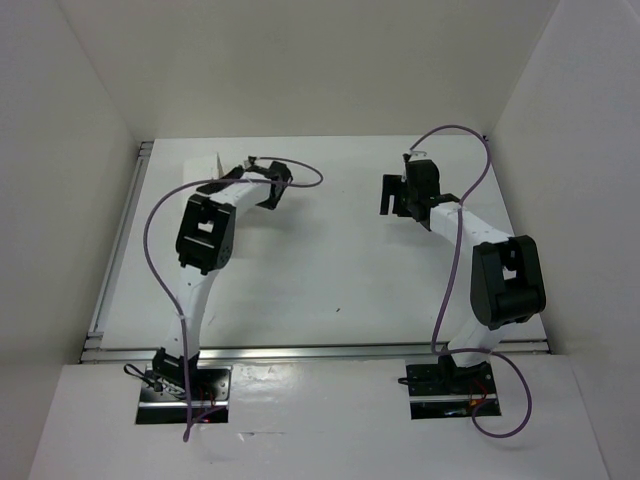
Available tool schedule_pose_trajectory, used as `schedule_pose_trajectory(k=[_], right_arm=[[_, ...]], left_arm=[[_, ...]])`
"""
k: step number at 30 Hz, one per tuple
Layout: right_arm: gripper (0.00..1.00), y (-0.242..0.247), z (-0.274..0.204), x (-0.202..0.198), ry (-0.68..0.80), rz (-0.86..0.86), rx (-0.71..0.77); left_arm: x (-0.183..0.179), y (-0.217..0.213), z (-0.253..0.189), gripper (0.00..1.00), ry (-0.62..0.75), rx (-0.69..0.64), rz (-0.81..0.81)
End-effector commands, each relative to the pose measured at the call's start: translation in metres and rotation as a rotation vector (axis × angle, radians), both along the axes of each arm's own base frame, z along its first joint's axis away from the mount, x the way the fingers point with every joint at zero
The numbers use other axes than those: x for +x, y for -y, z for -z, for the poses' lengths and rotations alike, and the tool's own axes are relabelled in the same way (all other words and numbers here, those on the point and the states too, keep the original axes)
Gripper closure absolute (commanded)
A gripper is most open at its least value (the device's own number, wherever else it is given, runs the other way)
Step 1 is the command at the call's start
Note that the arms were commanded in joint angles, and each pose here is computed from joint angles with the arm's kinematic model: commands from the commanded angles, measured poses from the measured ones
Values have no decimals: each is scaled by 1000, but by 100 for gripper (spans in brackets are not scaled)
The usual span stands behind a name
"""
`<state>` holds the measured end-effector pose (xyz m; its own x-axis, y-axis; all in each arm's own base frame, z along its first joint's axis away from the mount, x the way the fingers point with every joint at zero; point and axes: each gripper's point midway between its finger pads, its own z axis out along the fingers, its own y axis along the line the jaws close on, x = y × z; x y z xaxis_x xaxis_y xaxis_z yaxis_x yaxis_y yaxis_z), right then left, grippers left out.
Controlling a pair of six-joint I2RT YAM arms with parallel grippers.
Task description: Build the wood block tower
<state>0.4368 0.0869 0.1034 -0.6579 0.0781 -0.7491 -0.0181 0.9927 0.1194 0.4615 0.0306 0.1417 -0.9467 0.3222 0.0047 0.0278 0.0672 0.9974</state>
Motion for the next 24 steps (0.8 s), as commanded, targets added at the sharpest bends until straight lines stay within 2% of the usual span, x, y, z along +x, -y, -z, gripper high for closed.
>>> schedule_pose_trajectory(k=[1, 3, 4, 5, 10, 11, 13, 14, 16, 17, 19, 20, 21, 24], right_arm=[[14, 7, -26, 8, 61, 29, -24], [14, 9, -21, 5, 52, 36, -32], [14, 9, -25, 5, 61, 37, -31], [14, 9, -21, 3, 52, 36, -33], [14, 12, -23, 5, 63, 51, -42], [14, 12, -23, 5, 63, 51, -42], [14, 12, -25, 7, 72, 51, -40], [14, 12, -25, 7, 72, 51, -40], [14, 15, -25, 7, 75, 66, -52], [14, 17, -25, 7, 76, 74, -58], [14, 20, -29, 8, 87, 96, -59], [14, 22, -35, 8, 101, 113, -57], [14, 23, -32, 5, 93, 113, -60], [14, 27, -50, 6, 149, 143, -54]], left_arm=[[3, 45, 35, 100, -234, 143, 103], [6, 71, 46, 100, -274, 168, 156], [11, 81, 51, 100, -252, 161, 172], [13, 96, 60, 100, -334, 203, 203], [28, 131, 71, 100, -307, 162, 272], [35, 135, 68, 100, -302, 188, 267], [37, 146, 77, 100, -345, 199, 304], [42, 157, 74, 100, -424, 242, 333], [42, 197, 89, 100, -367, 226, 423], [39, 210, 109, 100, -406, 242, 466], [29, 245, 121, 100, -504, 330, 550], [29, 255, 121, 100, -376, 281, 585], [27, 267, 127, 100, -470, 371, 608], [29, 277, 125, 100, -425, 376, 626]])
